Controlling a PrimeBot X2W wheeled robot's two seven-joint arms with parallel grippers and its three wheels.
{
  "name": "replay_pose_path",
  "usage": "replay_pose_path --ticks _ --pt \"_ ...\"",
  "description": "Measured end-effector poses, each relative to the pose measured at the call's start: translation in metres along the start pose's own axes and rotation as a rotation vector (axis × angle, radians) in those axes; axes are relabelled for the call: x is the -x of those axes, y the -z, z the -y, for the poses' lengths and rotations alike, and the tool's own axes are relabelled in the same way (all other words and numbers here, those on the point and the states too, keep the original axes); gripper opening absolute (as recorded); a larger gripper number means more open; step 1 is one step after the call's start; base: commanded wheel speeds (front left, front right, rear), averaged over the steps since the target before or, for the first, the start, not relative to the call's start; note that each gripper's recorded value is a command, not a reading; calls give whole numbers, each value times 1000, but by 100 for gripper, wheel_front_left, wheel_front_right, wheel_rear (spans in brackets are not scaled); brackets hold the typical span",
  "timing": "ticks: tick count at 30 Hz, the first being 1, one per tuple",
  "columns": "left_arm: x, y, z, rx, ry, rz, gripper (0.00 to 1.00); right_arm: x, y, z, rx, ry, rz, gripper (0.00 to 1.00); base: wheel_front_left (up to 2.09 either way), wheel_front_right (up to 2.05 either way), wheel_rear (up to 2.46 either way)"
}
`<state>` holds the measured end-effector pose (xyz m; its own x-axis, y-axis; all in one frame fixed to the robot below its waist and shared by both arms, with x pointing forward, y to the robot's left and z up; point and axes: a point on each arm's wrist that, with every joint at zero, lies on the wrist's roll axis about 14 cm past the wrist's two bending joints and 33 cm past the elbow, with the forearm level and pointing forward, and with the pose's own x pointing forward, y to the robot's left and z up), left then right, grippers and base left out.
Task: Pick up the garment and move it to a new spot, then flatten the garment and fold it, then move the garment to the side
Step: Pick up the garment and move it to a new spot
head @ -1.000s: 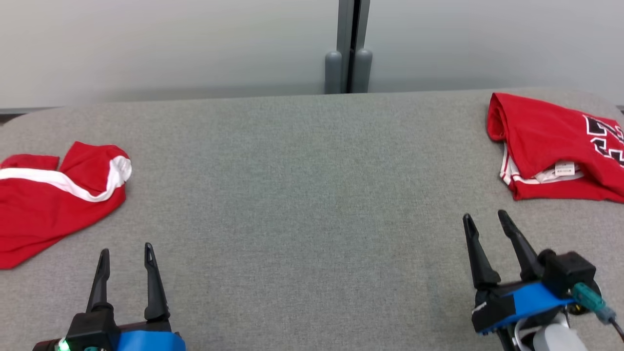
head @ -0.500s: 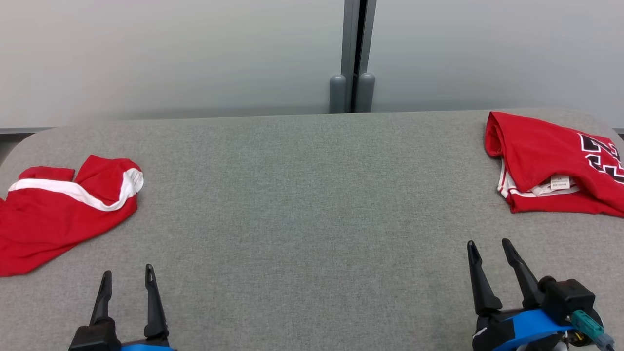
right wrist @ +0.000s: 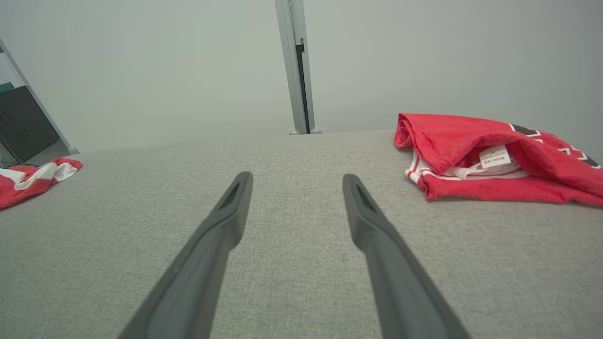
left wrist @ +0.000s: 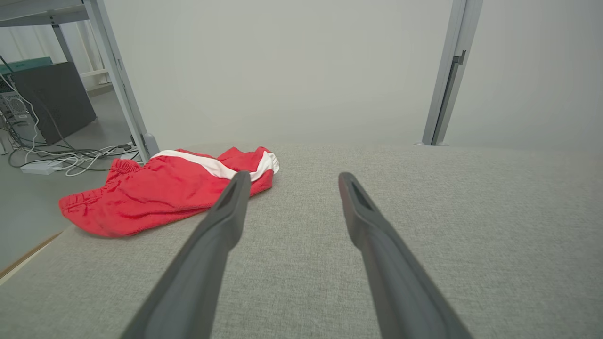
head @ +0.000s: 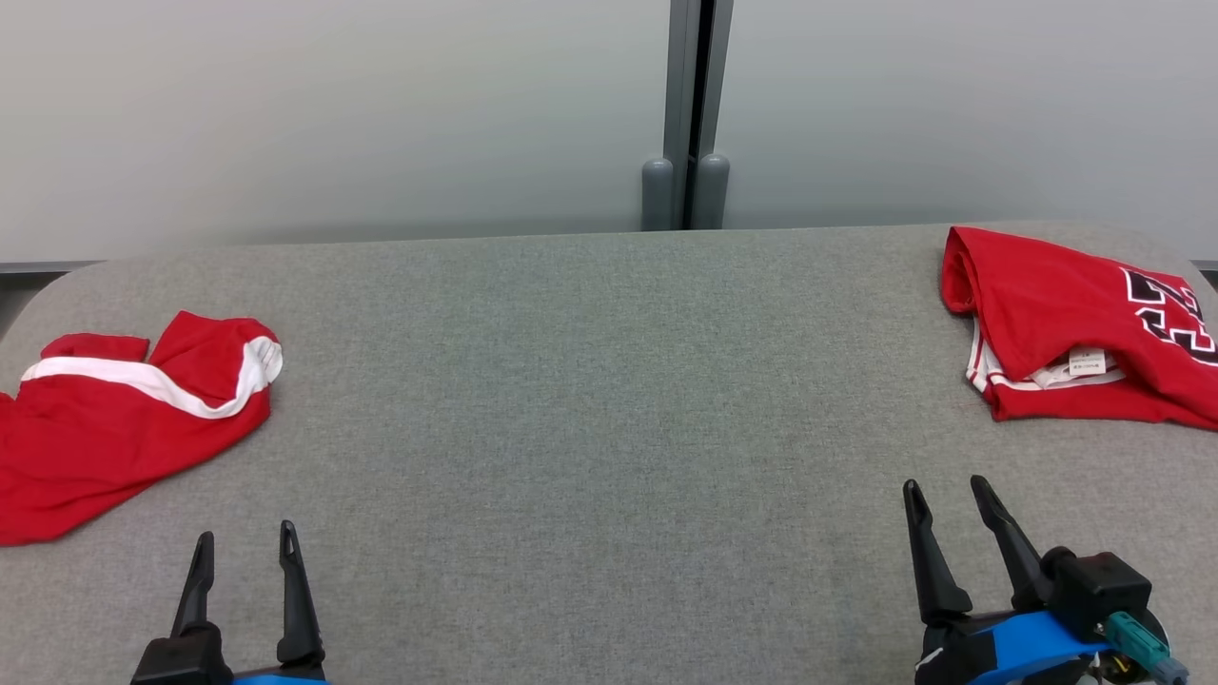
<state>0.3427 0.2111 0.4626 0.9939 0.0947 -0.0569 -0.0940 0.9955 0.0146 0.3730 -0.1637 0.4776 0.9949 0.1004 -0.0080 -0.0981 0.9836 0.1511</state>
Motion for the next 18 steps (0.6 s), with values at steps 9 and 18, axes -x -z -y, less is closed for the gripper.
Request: replay_pose_path --ticks 9,18 --pt "1 0 -5 -4 -11 -1 100 0 2 -3 -1 -7 -7 100 0 0 0" --pt "7 1 -18 -14 -49 -4 100 -6 6 -16 -1 -47 -19 100 0 0 0"
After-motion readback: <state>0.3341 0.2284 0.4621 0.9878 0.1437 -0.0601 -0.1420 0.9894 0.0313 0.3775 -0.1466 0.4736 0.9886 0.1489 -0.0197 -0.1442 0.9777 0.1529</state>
